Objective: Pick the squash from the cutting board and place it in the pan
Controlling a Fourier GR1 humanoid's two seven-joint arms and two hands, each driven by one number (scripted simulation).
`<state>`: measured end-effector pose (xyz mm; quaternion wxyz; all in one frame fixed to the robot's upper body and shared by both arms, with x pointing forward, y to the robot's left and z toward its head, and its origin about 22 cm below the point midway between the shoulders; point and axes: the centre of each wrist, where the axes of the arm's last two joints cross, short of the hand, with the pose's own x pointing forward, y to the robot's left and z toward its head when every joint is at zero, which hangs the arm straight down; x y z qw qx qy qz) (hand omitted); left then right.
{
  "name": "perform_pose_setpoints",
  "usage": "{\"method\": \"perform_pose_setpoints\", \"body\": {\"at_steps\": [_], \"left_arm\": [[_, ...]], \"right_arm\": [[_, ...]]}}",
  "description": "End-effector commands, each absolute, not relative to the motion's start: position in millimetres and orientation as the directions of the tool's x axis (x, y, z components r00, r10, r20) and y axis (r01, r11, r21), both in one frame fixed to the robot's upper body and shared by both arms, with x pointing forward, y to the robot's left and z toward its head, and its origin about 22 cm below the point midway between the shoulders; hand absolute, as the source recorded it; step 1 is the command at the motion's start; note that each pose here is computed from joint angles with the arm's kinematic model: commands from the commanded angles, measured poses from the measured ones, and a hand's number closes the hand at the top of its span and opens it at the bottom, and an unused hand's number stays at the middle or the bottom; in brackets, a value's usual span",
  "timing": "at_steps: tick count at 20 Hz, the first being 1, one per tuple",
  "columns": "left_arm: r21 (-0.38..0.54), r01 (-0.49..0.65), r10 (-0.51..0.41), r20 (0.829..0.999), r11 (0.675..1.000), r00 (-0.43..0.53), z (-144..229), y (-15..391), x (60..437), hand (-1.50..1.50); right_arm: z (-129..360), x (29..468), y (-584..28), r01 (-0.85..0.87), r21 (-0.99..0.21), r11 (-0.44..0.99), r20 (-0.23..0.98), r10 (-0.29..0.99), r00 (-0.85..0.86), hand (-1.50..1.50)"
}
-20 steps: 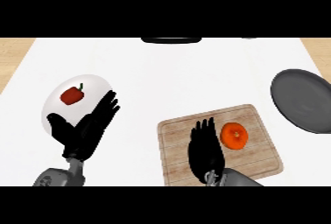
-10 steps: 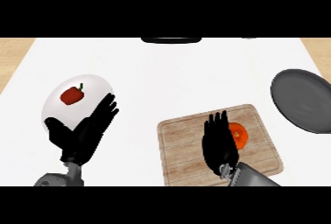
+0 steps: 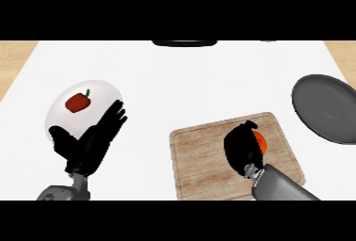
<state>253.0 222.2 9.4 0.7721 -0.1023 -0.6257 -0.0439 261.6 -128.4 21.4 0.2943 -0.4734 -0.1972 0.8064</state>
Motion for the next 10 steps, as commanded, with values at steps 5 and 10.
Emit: {"method": "perform_pose_setpoints", "body": {"at_steps": [5,10], "left_arm": [[-0.118,0.195,0.072,0.972,0.974,0.225,14.6,198.5,262.2,0.0],[-0.113,0.202,0.07,0.976,0.973,0.208,15.2,227.4,264.2,0.0]], "right_arm": [[25.1,273.9,-134.5,-0.129,-0.564,-0.816,-0.695,0.553,-0.459,1.5],[10.2,280.9,-118.1,-0.054,-0.587,-0.808,-0.707,0.544,-0.451,1.5]]}}
